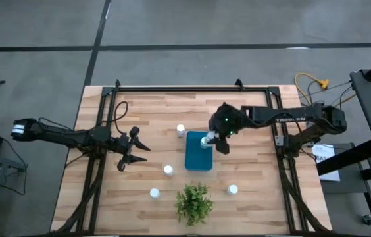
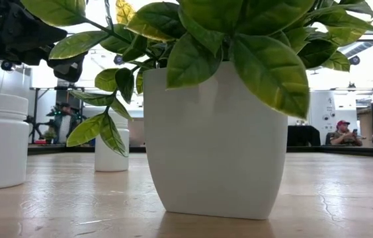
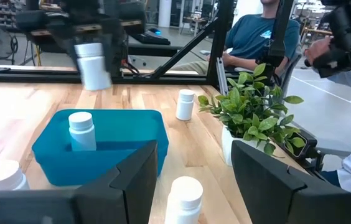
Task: Pick and place pill bottles into a basket
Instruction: Put the white pill bottle into the blue bin
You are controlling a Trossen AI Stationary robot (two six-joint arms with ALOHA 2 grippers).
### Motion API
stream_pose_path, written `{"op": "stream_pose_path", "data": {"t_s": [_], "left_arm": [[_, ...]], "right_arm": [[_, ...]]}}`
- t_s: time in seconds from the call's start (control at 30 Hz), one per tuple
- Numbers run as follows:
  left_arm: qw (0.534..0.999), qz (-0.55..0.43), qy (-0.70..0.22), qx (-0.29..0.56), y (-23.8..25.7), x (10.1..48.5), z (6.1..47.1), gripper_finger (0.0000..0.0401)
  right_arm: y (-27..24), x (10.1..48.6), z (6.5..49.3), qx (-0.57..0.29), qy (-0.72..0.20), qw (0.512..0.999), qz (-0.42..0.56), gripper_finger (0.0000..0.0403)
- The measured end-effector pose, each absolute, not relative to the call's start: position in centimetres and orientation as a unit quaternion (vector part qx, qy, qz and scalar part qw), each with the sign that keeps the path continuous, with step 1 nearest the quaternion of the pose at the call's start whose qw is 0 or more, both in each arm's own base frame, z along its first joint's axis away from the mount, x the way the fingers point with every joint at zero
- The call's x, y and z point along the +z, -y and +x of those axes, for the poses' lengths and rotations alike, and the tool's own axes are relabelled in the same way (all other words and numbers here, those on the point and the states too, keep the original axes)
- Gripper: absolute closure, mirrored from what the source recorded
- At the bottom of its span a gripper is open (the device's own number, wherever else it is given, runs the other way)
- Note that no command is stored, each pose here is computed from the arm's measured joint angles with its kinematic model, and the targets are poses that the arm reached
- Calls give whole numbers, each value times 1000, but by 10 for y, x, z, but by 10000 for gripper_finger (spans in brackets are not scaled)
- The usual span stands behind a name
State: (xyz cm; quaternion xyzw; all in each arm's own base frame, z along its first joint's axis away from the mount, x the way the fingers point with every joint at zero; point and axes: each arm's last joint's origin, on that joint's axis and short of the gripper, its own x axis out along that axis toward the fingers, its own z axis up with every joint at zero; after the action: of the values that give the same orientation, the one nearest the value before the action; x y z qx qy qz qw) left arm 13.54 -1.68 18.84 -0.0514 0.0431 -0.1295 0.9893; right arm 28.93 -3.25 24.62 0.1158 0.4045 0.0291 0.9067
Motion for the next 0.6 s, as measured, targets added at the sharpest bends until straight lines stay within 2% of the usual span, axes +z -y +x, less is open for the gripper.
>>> {"op": "stream_pose_path", "data": {"t_s": [0.3, 0.6], "left_arm": [[989, -51, -41, -130, 17, 189, 135, 213], [989, -52, -40, -130, 17, 189, 135, 213]], "right_arm": [[3, 228, 291, 46, -423, 898, 109, 240], [2, 193, 312, 44, -452, 884, 107, 240]]}}
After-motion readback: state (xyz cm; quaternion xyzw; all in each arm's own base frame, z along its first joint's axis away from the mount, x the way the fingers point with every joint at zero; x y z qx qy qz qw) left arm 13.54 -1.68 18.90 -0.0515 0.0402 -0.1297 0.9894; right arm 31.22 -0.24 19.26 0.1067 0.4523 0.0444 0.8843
